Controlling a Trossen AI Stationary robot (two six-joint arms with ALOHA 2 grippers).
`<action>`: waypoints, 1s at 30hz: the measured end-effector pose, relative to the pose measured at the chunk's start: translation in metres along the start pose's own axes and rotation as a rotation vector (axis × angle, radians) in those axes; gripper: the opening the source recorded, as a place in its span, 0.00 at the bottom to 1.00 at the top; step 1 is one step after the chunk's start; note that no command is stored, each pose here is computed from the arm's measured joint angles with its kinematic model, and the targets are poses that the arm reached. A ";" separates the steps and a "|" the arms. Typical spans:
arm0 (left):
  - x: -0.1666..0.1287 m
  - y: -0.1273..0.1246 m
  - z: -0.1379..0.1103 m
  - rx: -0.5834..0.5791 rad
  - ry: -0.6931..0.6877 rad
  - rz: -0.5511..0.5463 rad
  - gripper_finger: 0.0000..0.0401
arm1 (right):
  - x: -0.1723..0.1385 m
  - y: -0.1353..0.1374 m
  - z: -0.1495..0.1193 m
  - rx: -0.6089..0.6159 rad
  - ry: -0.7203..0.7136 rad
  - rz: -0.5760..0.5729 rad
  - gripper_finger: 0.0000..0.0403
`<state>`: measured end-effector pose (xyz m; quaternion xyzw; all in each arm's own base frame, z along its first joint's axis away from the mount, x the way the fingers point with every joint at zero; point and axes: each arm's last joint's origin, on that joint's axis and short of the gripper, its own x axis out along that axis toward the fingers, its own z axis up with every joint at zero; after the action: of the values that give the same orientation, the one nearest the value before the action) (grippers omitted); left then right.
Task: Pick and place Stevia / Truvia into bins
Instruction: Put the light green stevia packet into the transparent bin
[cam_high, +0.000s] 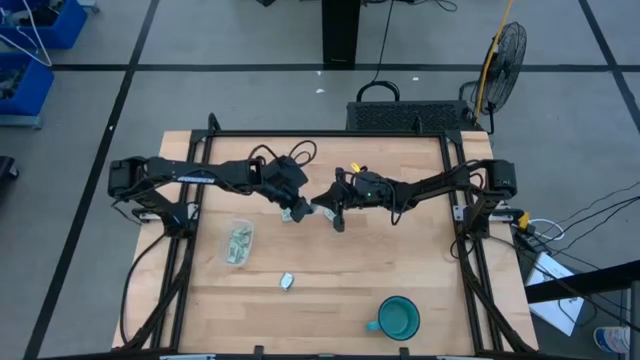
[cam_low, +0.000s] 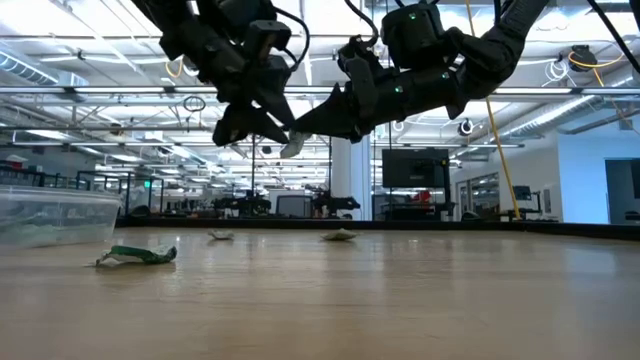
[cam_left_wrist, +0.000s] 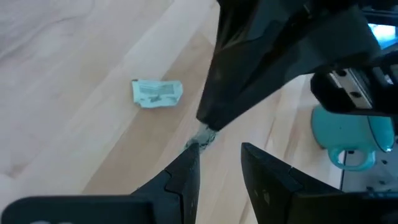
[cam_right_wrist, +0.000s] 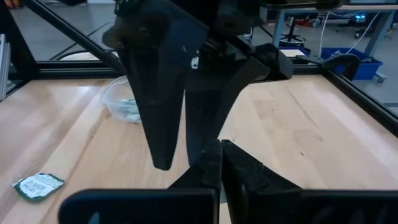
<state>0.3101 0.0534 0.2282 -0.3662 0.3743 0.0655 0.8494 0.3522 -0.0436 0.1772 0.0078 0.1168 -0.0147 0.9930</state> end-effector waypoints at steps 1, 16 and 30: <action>0.000 0.000 0.000 0.000 -0.005 0.006 0.31 | 0.000 0.000 0.000 0.000 0.000 0.000 0.00; -0.002 0.002 -0.001 0.015 0.004 0.037 0.31 | 0.000 -0.001 -0.006 0.010 0.064 -0.045 0.00; -0.002 -0.001 0.005 0.099 -0.065 0.012 0.30 | -0.001 -0.003 0.004 0.078 -0.045 0.048 0.00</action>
<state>0.3122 0.0561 0.2327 -0.3192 0.3516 0.0638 0.8778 0.3524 -0.0467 0.1817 0.0488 0.0936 0.0045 0.9944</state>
